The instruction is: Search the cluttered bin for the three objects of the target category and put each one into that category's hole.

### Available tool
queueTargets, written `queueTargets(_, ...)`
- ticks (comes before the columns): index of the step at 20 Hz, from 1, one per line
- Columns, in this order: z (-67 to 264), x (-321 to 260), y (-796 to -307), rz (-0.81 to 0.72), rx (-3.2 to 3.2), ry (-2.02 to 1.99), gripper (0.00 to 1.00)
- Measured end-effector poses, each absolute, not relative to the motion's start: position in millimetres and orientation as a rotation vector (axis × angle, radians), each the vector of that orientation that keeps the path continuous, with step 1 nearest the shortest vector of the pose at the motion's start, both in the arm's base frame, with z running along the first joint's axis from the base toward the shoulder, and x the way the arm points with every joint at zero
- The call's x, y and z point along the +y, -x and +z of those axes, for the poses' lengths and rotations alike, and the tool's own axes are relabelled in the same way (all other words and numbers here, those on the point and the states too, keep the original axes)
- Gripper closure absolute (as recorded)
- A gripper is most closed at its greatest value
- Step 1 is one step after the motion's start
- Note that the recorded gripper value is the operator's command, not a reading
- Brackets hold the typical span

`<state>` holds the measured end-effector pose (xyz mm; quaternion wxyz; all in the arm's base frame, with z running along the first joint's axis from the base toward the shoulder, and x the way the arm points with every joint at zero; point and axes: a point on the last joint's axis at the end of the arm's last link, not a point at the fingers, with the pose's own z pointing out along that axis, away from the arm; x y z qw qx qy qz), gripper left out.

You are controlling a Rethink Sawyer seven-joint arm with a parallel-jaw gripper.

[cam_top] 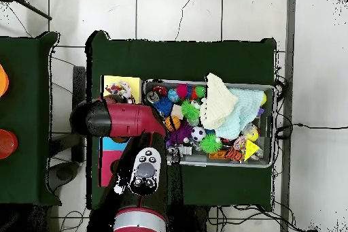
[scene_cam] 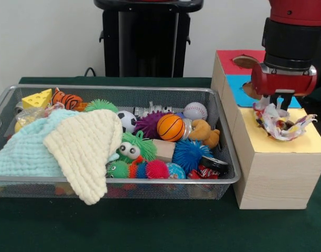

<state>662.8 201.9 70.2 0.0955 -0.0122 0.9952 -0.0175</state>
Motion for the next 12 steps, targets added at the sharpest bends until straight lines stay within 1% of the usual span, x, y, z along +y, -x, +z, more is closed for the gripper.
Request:
queueTargets(9,34,203,-664,-0.071,2.905,0.050,1.00)
queueTargets(12,28,204,-668,-0.074,2.890,0.054,1.00)
